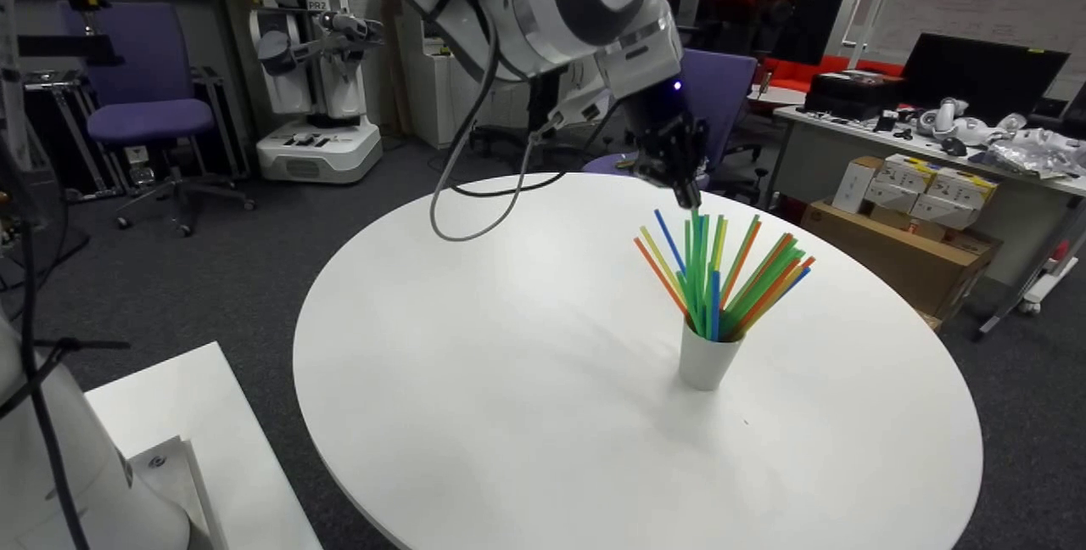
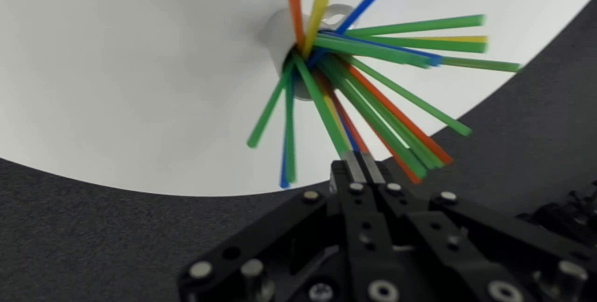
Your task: Remove one green straw from the mug and put it on the table.
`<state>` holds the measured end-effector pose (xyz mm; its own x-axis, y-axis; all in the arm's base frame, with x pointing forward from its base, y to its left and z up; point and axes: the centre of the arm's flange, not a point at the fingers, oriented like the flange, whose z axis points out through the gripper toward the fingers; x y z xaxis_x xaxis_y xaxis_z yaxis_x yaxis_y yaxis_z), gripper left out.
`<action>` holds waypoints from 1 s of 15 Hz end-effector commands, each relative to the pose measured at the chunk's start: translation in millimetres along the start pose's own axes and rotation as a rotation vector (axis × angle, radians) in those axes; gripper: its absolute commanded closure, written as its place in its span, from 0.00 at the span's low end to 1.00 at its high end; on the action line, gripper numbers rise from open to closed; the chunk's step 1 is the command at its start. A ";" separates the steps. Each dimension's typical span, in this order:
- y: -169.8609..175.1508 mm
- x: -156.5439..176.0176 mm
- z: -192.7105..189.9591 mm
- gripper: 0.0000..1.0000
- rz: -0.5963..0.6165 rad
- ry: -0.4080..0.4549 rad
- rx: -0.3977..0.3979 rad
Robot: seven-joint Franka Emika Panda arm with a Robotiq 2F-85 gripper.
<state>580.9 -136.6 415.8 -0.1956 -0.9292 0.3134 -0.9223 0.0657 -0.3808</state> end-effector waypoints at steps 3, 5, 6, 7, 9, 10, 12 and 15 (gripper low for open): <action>-34.4 19.9 -122.5 1.00 -0.026 0.002 0.194; -38.8 21.1 -153.5 1.00 -0.047 -0.049 0.246; -38.3 18.5 -165.5 1.00 -0.068 -0.103 0.264; -36.9 12.9 -174.4 1.00 -0.095 -0.178 0.278; -33.5 -6.5 -184.5 1.00 -0.142 -0.289 0.291; -29.9 -21.7 -184.5 1.00 -0.175 -0.339 0.293; -17.5 -60.3 -176.4 1.00 -0.274 -0.403 0.283; 17.7 -125.8 -141.9 1.00 -0.410 -0.250 0.307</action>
<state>557.6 -0.2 542.6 0.2365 -0.9595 0.1533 -0.7866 -0.2817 -0.5495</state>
